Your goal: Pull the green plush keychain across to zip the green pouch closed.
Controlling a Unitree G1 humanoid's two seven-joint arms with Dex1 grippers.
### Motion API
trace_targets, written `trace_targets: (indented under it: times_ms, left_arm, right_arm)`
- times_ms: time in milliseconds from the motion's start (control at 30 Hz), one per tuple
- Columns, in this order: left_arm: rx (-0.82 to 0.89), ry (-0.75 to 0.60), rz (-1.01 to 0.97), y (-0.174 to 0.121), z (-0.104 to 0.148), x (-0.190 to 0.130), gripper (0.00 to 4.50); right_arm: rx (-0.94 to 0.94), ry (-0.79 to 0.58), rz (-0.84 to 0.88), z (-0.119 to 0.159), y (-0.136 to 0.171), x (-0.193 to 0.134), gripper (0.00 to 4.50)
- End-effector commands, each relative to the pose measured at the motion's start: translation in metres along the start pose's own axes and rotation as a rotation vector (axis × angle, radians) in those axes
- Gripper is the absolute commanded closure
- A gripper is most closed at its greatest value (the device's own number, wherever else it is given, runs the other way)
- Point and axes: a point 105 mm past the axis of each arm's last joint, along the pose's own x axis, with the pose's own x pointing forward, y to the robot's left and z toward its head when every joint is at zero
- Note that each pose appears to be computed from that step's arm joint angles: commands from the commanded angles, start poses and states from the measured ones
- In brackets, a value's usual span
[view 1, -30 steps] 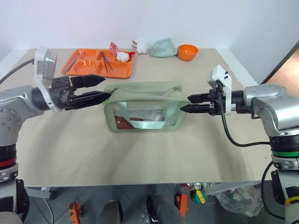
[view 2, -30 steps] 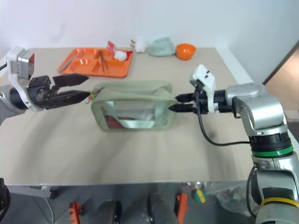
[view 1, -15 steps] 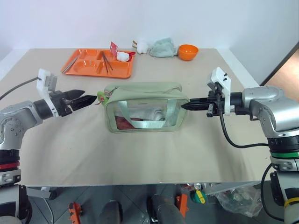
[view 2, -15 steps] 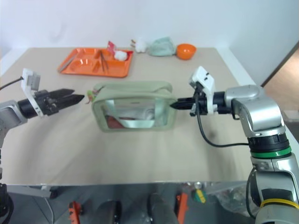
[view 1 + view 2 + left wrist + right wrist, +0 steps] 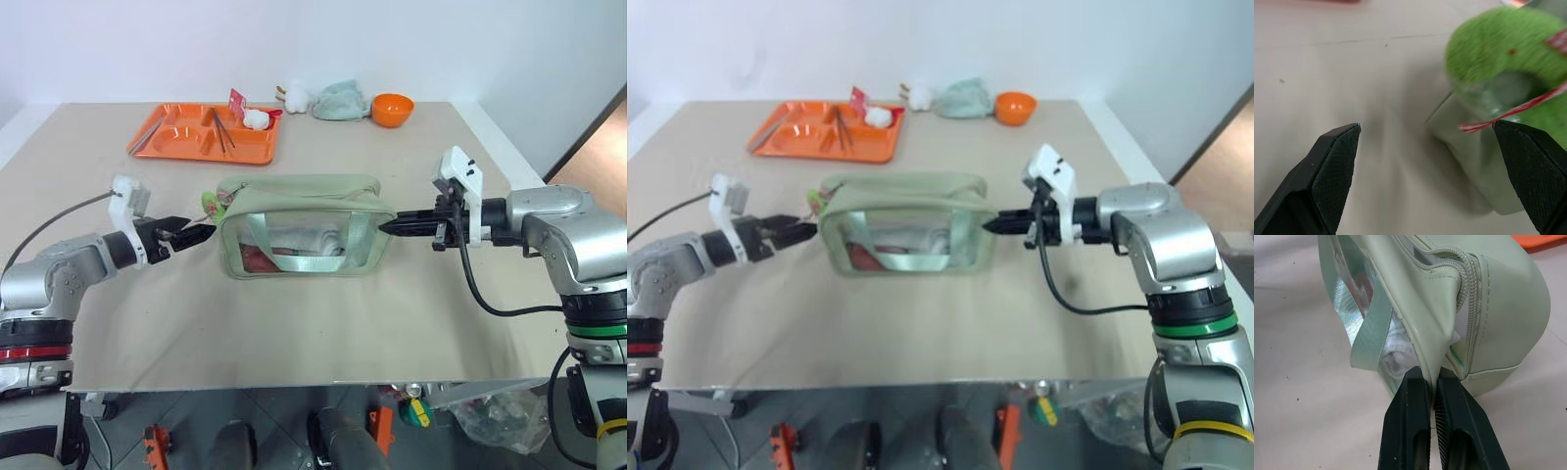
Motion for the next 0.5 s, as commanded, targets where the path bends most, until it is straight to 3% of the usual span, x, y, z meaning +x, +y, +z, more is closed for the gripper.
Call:
trace_targets:
  times_ms: [33,300,500]
  left_arm:
    - [0.06,-0.052,-0.031,-0.008,0.02,0.009,0.0]
    - [0.054,-0.079,-0.146,-0.028,0.031,0.017,0.0]
    - [0.049,-0.075,-0.124,-0.023,0.031,0.016,0.0]
  right_arm:
    - [-0.037,-0.021,0.011,0.009,0.008,-0.003,4.42]
    - [-0.032,-0.016,0.001,0.006,0.011,-0.006,4.42]
    - [-0.033,-0.018,-0.009,0.007,0.01,-0.009,4.42]
